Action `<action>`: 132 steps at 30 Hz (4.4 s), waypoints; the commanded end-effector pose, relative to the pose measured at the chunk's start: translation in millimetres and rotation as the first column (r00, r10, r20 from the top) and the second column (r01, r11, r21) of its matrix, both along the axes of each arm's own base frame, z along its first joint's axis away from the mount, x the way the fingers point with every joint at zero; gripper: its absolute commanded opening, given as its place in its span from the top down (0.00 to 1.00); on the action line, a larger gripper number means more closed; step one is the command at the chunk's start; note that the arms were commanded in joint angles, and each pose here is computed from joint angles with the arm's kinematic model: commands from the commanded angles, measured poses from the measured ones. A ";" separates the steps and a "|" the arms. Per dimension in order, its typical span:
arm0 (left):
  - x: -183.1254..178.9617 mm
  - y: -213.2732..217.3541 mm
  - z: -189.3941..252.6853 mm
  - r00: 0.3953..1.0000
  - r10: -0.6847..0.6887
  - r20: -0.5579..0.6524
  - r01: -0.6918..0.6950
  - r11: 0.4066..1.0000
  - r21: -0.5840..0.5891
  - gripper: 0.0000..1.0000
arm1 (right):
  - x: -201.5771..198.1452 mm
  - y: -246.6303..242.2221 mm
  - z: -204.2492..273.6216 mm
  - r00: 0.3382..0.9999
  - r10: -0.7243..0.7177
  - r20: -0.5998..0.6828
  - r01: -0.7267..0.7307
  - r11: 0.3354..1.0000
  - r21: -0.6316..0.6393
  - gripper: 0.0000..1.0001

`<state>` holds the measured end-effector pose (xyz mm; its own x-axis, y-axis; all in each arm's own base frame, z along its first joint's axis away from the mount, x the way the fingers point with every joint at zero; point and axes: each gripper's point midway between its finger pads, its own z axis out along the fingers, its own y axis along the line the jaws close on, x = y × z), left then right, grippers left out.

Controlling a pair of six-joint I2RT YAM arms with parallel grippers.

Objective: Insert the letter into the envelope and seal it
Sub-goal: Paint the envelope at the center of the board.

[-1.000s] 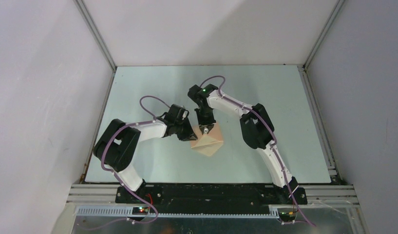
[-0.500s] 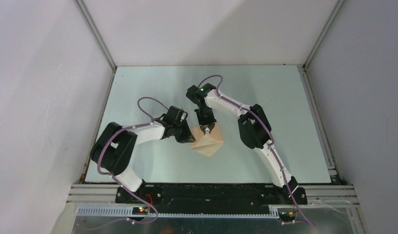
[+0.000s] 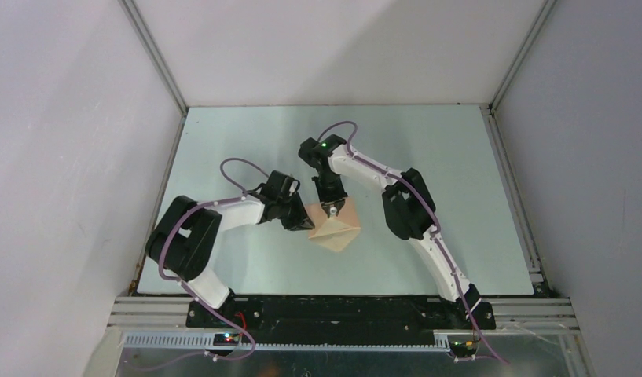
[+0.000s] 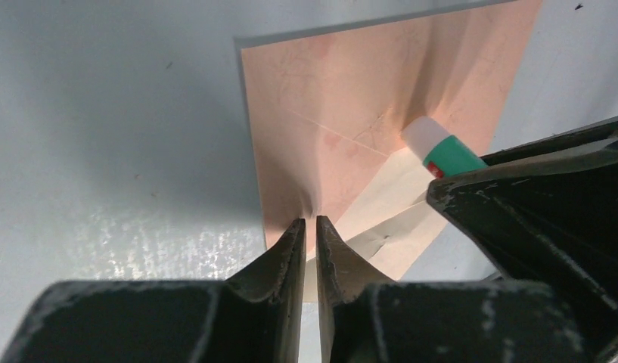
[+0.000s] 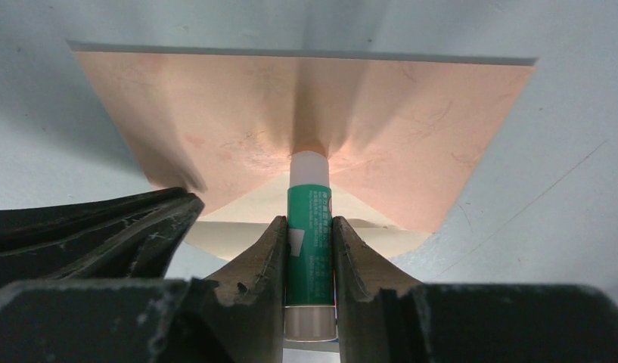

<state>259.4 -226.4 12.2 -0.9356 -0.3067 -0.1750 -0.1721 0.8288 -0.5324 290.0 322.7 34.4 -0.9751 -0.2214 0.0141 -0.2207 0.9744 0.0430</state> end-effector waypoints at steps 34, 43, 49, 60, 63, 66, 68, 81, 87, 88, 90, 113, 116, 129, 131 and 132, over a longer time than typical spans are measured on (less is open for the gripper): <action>-9.5 13.1 -21.1 0.999 0.007 -0.033 -0.005 0.998 0.070 0.83 | 9.8 22.7 15.2 0.999 0.000 0.042 -0.003 0.997 0.076 1.00; -9.2 12.5 -16.6 1.000 0.003 -0.022 -0.002 0.998 0.063 0.83 | 4.4 18.3 48.7 0.995 -0.098 -0.012 0.098 0.963 0.253 1.00; -1.9 14.1 19.8 0.996 -0.014 0.087 0.010 0.999 0.048 0.83 | -6.8 13.4 87.5 0.983 -0.180 -0.039 0.181 0.899 0.399 1.00; -3.6 5.3 118.1 0.907 -0.121 0.403 0.160 0.985 -0.066 0.71 | -57.1 39.4 154.7 0.988 0.153 -0.030 -0.063 0.569 0.820 1.00; -8.5 12.8 141.7 0.888 -0.136 0.440 0.180 0.982 -0.059 0.68 | -70.8 24.6 146.5 0.980 0.198 -0.034 -0.091 0.590 0.802 1.00; -10.3 24.0 158.6 0.878 -0.134 0.459 0.179 0.982 -0.057 0.67 | -78.2 12.3 140.5 0.972 0.236 -0.005 -0.143 0.607 0.782 1.00; -10.1 31.3 169.1 0.877 -0.126 0.463 0.173 0.983 -0.060 0.66 | -83.2 7.1 139.8 0.967 0.256 0.004 -0.163 0.603 0.781 1.00; -10.9 10.5 193.6 0.886 -0.133 0.444 0.246 0.947 -0.206 0.49 | -86.7 7.1 155.0 0.951 0.303 0.062 -0.226 0.545 0.808 1.00; 0.4 10.8 214.9 0.907 0.029 0.419 0.107 0.949 -0.297 0.47 | -72.3 -2.0 149.2 0.971 0.225 0.080 -0.212 0.658 0.722 1.00; -1.9 11.6 213.3 0.923 0.052 0.381 0.071 0.951 -0.301 0.45 | -69.0 -2.3 151.2 0.974 0.205 0.096 -0.212 0.672 0.709 1.00; -5.8 12.0 220.3 0.933 0.093 0.347 0.024 0.948 -0.319 0.41 | -62.9 -2.2 153.3 0.978 0.167 0.124 -0.206 0.697 0.687 1.00; -51.7 -33.4 176.5 0.970 -0.065 0.234 0.153 0.912 -0.381 0.68 | -14.5 27.6 188.2 0.921 -0.355 0.163 0.142 0.693 0.707 1.00; -48.6 -40.5 179.3 0.969 -0.074 0.237 0.162 0.911 -0.379 0.69 | -18.1 31.2 189.2 0.925 -0.343 0.163 0.132 0.692 0.710 1.00; -31.7 -48.8 194.5 0.959 -0.063 0.277 0.167 0.914 -0.369 0.68 | -30.3 38.6 187.7 0.939 -0.295 0.174 0.094 0.711 0.697 1.00; -31.0 -50.3 198.7 0.957 -0.061 0.285 0.171 0.909 -0.379 0.68 | -31.0 38.4 185.9 0.939 -0.296 0.174 0.097 0.716 0.692 1.00; -30.7 -50.6 200.6 0.956 -0.058 0.286 0.170 0.908 -0.384 0.68 | -30.8 38.2 185.3 0.939 -0.298 0.174 0.099 0.717 0.690 1.00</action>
<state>217.9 -267.0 181.2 -0.9260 -0.2928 -0.2384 0.0233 0.5859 -0.8100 254.8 355.3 206.9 -0.9535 0.1189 -0.2770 -0.0998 0.7425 0.6623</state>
